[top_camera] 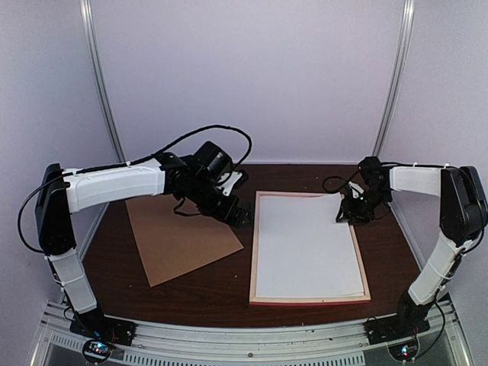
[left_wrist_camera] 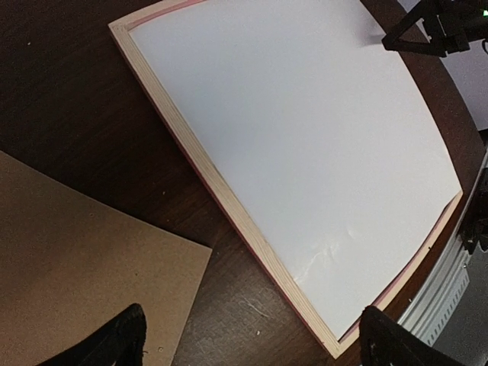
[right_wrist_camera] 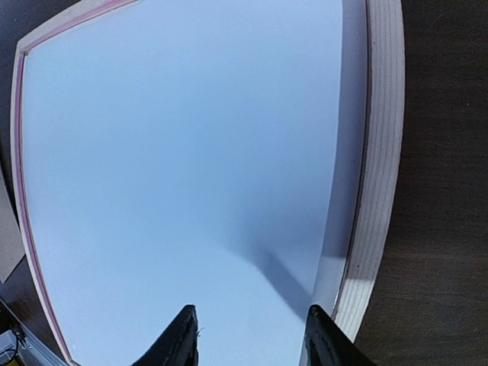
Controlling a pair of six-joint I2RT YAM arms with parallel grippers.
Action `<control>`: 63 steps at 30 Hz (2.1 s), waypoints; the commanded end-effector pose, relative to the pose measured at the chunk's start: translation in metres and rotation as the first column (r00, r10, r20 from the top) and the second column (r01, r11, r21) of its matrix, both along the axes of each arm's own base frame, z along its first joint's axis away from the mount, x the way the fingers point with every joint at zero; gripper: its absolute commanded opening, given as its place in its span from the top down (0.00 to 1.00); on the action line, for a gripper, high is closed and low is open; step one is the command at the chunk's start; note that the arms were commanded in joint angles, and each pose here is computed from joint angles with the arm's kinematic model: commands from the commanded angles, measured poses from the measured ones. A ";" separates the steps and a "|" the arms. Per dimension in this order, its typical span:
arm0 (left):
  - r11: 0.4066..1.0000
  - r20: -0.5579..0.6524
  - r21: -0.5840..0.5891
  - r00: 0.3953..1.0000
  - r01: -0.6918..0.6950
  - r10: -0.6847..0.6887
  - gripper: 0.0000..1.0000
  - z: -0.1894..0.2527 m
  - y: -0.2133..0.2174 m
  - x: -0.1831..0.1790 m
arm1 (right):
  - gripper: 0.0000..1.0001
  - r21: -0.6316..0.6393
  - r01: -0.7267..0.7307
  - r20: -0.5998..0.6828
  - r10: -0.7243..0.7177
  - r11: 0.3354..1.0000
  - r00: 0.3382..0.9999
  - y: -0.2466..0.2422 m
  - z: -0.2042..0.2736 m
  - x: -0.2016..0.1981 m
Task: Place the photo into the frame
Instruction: Place the photo on the mat board, then pick up the backboard from the center of the board.
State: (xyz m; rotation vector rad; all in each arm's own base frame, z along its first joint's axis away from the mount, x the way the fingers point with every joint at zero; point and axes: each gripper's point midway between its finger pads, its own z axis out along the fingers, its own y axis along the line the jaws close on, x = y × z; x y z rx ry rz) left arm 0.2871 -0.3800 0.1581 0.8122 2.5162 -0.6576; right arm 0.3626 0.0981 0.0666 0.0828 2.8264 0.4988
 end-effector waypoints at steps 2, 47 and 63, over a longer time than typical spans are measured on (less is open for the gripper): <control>0.999 0.046 0.000 0.998 -0.032 0.032 0.02 0.014 0.019 0.009 | 0.51 -0.051 0.012 0.017 -0.011 0.999 1.000 -0.008 0.008 -0.002; 0.582 -0.220 0.071 0.556 -0.810 0.801 0.02 -0.099 0.324 0.032 | 0.20 0.041 -0.492 0.189 0.477 0.869 0.858 0.369 -0.007 0.012; 0.600 -0.354 0.048 0.548 -0.799 0.758 0.03 -0.139 0.309 0.031 | 0.22 0.127 -0.483 0.145 0.465 0.866 0.873 0.377 -0.030 0.000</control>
